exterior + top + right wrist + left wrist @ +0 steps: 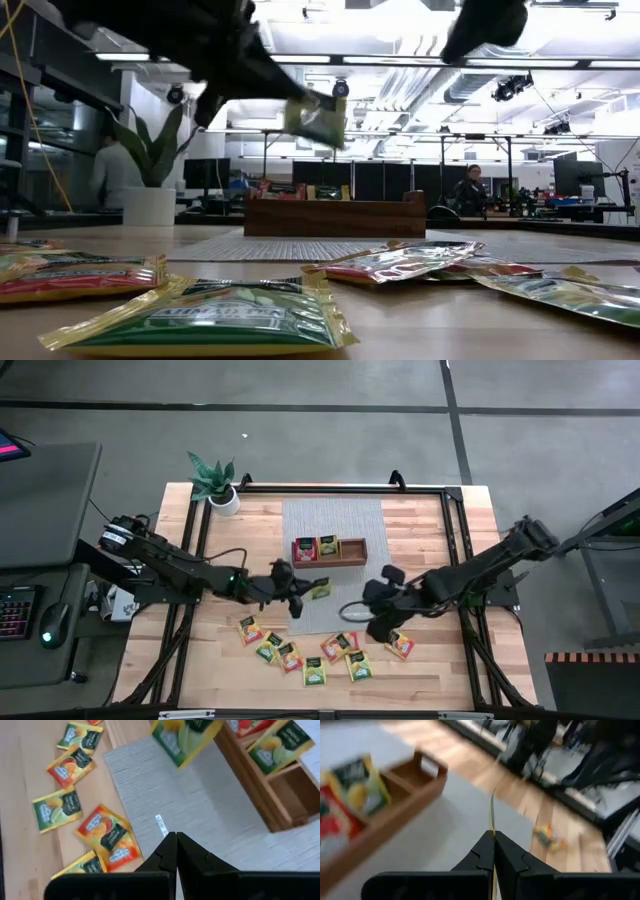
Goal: Pick & Place Tea
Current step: Put the yellow tea bag into the middle section of the wooden organizer
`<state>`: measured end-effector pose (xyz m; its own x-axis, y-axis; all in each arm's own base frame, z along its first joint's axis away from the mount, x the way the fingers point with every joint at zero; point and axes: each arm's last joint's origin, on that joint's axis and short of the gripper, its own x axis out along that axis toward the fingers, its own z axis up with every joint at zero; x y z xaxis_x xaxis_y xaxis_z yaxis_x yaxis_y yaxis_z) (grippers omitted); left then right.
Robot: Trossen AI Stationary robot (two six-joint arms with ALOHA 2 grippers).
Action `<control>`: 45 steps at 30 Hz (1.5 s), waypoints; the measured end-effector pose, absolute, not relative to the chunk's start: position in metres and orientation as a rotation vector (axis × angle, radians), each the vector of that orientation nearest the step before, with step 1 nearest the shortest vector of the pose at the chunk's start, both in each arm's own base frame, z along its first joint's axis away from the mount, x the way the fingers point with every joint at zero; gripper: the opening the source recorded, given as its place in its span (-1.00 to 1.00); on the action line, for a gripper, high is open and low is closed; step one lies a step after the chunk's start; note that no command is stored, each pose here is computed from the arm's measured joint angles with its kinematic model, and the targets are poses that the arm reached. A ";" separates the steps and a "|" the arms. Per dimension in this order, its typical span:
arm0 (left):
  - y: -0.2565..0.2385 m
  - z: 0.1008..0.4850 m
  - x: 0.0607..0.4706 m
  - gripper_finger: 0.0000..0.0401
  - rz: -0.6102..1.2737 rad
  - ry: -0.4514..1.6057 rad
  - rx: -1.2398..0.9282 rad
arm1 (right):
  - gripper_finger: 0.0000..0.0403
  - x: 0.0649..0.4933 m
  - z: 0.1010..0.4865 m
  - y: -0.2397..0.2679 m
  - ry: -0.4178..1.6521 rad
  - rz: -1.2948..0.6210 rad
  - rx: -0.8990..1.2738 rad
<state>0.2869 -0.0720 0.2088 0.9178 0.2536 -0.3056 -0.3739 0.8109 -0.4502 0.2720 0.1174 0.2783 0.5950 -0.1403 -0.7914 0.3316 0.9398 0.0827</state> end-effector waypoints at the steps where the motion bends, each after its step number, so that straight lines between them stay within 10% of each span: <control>1: -0.066 0.210 0.289 -1.00 0.341 0.224 -0.534 | -1.00 0.265 0.276 0.114 0.878 -0.269 0.251; 17: 0.045 0.219 0.299 -1.00 0.389 0.163 -0.441 | -1.00 0.155 0.232 0.062 0.590 -0.205 0.571; 45: 0.088 0.179 0.332 -1.00 0.429 0.340 -0.498 | -1.00 0.147 0.228 0.057 0.575 -0.176 0.406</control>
<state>0.3317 0.0876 0.1792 0.8569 0.3104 -0.4117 -0.4719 0.7937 -0.3838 0.1473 0.0574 0.2277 0.8268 -0.0489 -0.5604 0.2726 0.9063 0.3231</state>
